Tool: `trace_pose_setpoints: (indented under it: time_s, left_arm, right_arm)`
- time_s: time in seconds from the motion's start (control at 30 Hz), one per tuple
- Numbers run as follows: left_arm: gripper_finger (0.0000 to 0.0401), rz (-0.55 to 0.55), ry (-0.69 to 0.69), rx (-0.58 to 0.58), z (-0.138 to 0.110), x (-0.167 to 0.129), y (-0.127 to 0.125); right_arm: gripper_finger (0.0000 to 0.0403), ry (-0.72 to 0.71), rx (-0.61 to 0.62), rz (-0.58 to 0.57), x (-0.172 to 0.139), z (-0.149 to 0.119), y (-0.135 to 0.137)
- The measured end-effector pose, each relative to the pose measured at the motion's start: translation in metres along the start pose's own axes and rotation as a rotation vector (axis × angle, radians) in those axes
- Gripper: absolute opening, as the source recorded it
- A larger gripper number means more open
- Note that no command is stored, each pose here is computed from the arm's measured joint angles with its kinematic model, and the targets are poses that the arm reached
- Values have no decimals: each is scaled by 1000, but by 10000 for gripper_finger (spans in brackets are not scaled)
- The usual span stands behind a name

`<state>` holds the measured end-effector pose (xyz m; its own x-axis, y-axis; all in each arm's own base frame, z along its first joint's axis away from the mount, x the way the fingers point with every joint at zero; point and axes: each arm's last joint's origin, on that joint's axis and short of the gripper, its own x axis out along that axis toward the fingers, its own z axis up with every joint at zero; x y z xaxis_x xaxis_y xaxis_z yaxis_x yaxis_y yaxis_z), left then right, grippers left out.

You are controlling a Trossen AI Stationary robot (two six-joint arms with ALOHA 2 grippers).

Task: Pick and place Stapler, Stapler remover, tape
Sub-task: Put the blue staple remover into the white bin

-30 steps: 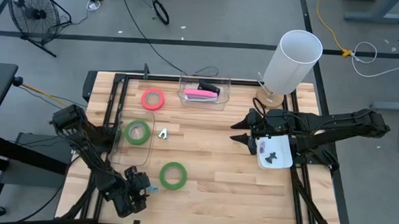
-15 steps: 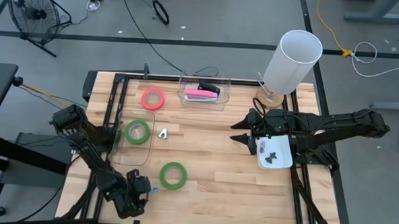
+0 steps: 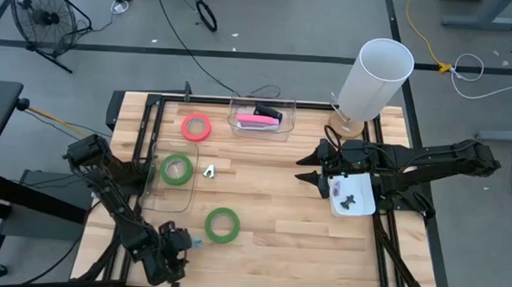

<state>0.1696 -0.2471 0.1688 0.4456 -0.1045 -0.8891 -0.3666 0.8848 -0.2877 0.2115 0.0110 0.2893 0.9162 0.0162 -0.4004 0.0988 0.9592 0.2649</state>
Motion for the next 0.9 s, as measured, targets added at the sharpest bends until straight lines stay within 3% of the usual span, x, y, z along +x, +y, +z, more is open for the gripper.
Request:
trace_pose_setpoints:
  time_s: [0.13,0.37,0.63,0.9]
  left_arm:
    - [263,-14,8,-58,-10,-3,-2]
    - [263,37,-82,-32,-16,-6,2]
    - [263,115,-119,6,-20,10,6]
    - [263,150,-151,-71,-18,24,7]
  right_arm:
    - [233,0,4,0,0,0,0]
    - [233,0,-3,0,0,0,0]
    - [233,0,-3,0,0,0,0]
    - [233,0,-3,0,0,0,0]
